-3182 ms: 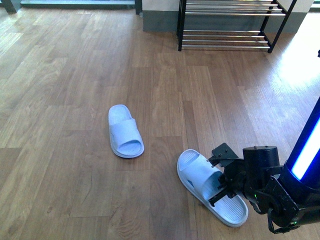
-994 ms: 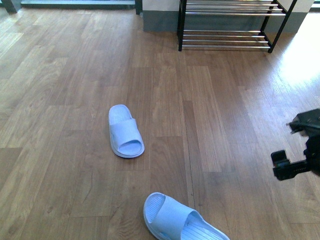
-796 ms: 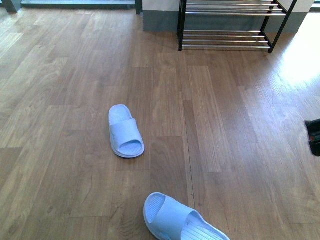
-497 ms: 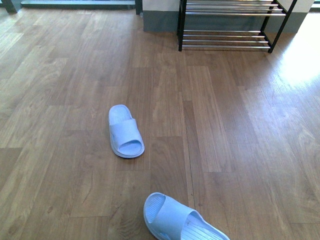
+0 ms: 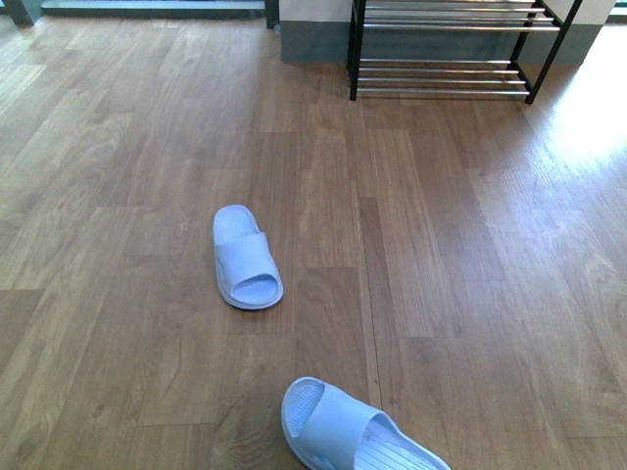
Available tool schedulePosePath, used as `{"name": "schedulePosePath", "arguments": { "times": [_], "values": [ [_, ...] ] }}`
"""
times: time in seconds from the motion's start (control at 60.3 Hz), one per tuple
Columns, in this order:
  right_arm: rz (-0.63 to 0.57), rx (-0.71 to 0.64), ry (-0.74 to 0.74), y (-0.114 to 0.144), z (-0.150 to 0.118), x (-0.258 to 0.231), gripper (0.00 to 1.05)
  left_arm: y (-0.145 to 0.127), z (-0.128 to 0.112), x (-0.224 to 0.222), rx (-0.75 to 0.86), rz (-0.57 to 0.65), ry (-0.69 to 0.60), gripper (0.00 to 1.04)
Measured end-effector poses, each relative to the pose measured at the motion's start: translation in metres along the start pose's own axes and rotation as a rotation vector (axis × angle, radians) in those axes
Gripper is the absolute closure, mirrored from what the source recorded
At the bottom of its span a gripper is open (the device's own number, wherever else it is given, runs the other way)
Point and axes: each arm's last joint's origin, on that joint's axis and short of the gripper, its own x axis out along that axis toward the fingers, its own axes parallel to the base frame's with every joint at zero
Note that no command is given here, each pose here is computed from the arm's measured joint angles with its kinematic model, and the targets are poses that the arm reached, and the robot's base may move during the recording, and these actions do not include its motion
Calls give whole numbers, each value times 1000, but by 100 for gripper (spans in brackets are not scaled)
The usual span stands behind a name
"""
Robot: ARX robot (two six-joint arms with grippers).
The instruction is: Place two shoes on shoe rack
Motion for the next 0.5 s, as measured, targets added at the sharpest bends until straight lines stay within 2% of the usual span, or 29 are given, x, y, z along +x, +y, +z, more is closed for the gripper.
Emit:
{"name": "schedulePosePath", "arguments": {
  "times": [0.282, 0.298, 0.348, 0.381, 0.497],
  "values": [
    [14, 22, -4, 1, 0, 0, 10, 0, 0, 0, 0, 0, 0, 9],
    [51, 45, -35, 0, 1, 0, 12, 0, 0, 0, 0, 0, 0, 9],
    [274, 166, -142, 2, 8, -6, 26, 0, 0, 0, 0, 0, 0, 9],
    [359, 203, -169, 5, 11, -11, 33, 0, 0, 0, 0, 0, 0, 9],
    [402, 262, -162, 14, 12, -25, 56, 0, 0, 0, 0, 0, 0, 9]
  ]
}}
